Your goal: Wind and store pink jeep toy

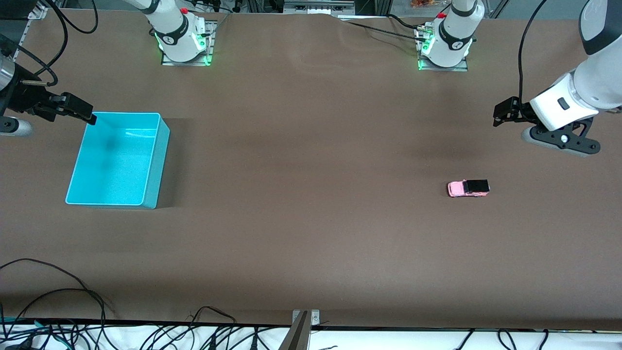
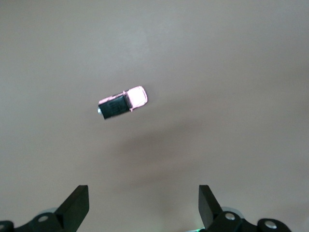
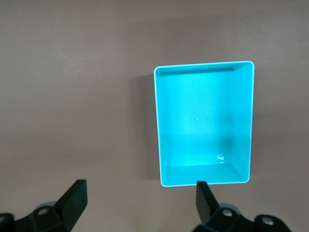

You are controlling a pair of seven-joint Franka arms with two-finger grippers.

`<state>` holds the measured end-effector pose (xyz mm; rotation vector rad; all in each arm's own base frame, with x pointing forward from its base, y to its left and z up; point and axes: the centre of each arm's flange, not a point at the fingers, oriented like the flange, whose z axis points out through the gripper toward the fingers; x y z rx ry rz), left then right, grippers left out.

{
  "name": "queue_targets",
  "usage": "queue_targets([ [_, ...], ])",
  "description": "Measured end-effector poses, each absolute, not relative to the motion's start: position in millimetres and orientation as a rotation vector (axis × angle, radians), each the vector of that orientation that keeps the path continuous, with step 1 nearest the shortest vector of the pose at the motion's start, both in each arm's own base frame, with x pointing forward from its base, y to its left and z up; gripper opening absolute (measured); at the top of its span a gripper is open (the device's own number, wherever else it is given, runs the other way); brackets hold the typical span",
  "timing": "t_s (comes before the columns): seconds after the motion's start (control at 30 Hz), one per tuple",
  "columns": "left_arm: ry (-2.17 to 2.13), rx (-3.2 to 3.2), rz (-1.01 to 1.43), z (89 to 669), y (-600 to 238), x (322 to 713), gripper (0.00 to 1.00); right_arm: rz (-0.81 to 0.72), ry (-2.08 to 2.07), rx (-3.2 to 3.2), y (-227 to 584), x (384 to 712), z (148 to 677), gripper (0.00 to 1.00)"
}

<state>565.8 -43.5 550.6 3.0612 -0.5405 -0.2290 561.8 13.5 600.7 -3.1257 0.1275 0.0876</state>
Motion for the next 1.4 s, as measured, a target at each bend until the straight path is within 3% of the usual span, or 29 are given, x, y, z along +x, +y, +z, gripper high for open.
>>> queue_targets([
  [0.47,-1.067,2.909,-0.350,490.8,-29.6,590.2,1.00,0.091,0.128,-3.126,13.3,561.8,600.2,1.00],
  [0.77,-1.398,2.783,-0.278,444.4,-13.8,602.3,1.00,0.098,0.128,-3.126,13.2,561.4,599.7,1.00],
  [1.4,-2.003,2.533,-0.023,293.0,12.3,562.3,1.00,0.099,0.130,-3.126,12.8,561.3,599.6,1.00],
])
